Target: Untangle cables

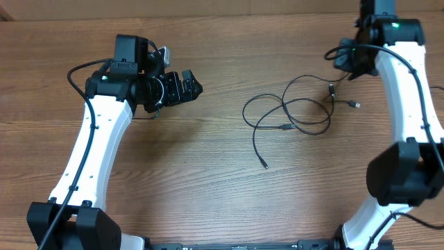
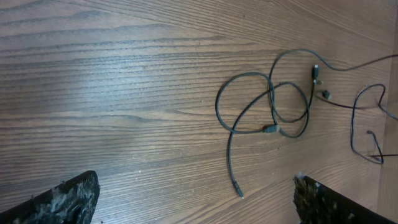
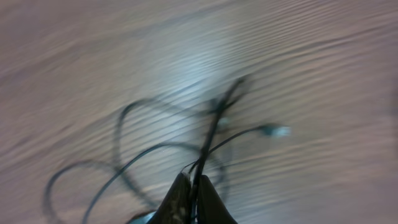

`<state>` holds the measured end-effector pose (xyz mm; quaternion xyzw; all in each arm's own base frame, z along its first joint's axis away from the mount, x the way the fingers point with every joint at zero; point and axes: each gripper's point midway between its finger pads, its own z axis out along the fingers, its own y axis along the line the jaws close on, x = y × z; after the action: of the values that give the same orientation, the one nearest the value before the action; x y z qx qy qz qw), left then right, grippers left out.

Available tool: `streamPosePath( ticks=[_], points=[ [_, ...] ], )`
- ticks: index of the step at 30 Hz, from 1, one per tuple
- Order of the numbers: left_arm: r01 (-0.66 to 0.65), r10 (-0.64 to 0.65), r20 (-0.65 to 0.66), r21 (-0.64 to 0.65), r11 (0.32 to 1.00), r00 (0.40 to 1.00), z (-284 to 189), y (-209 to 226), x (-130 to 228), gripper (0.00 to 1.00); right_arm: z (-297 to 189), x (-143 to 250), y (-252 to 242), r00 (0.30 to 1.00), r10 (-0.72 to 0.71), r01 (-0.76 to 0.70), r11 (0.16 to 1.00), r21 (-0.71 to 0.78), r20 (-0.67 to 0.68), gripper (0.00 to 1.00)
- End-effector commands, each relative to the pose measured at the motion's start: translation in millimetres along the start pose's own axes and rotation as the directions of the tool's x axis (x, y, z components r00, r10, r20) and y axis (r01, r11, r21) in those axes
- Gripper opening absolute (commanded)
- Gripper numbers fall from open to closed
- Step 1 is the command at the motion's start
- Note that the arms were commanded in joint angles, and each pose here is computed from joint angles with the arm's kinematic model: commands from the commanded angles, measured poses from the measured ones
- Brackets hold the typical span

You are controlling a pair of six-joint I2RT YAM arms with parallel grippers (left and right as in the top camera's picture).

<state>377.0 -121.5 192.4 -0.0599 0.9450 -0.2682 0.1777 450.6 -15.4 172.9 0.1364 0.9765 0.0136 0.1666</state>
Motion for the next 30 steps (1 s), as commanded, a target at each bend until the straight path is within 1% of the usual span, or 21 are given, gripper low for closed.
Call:
streamPosePath(
  ticks=[1,6,9,10,11,12,14,15,17,20,22,23,25,30],
  points=[
    [-0.019,0.019,-0.01,0.007,1.0,1.0,3,-1,1,1.0,21,12,40,0.992,-0.105,0.094,0.983,-0.157,-0.067,0.04],
    [-0.019,0.019,-0.01,0.007,1.0,1.0,3,-1,1,1.0,62,23,58,0.981,-0.149,0.126,0.977,-0.174,-0.127,0.04],
    [-0.019,0.019,-0.01,0.007,1.0,1.0,3,-1,1,0.99,77,34,74,0.958,-0.249,0.22,0.956,-0.191,-0.145,0.06],
    [-0.019,0.019,-0.01,0.007,1.0,1.0,3,-1,1,0.99,79,38,80,0.949,-0.277,0.246,0.949,-0.197,-0.15,0.09],
    [-0.019,0.019,-0.01,0.007,1.0,1.0,3,-1,1,0.99,81,41,84,0.942,-0.3,0.267,0.942,-0.202,-0.152,0.15],
    [-0.019,0.019,-0.01,0.007,1.0,1.0,3,-1,1,1.0,81,43,88,0.936,-0.318,0.285,0.936,-0.206,-0.151,0.23],
    [-0.019,0.019,-0.01,0.007,1.0,1.0,3,-1,1,1.0,81,47,95,0.93,-0.335,0.301,0.93,-0.211,-0.152,0.42],
    [-0.019,0.019,-0.01,0.007,1.0,1.0,3,-1,1,1.0,80,49,98,0.923,-0.355,0.319,0.923,-0.218,-0.152,0.47],
    [-0.019,0.019,-0.01,0.007,1.0,1.0,3,-1,1,1.0,81,60,105,0.882,-0.446,0.4,0.88,-0.255,-0.156,0.65],
    [-0.019,0.019,-0.01,0.007,1.0,1.0,3,-1,1,1.0,89,80,107,0.795,-0.586,0.525,0.795,-0.302,-0.16,0.8],
    [-0.019,0.019,-0.01,0.007,1.0,1.0,3,-1,1,0.99,98,87,104,0.756,-0.637,0.574,0.756,-0.314,-0.152,0.86],
    [-0.019,0.019,-0.01,0.007,1.0,1.0,3,-1,1,1.0,108,90,104,0.731,-0.67,0.608,0.727,-0.319,-0.131,0.88],
    [-0.019,0.019,-0.01,0.007,1.0,1.0,3,-1,1,1.0,119,93,104,0.721,-0.684,0.627,0.711,-0.318,-0.109,0.87],
    [-0.019,0.019,-0.01,0.007,1.0,1.0,3,-1,1,1.0,134,97,115,0.724,-0.688,0.632,0.688,-0.356,-0.047,0.79]
  ],
)
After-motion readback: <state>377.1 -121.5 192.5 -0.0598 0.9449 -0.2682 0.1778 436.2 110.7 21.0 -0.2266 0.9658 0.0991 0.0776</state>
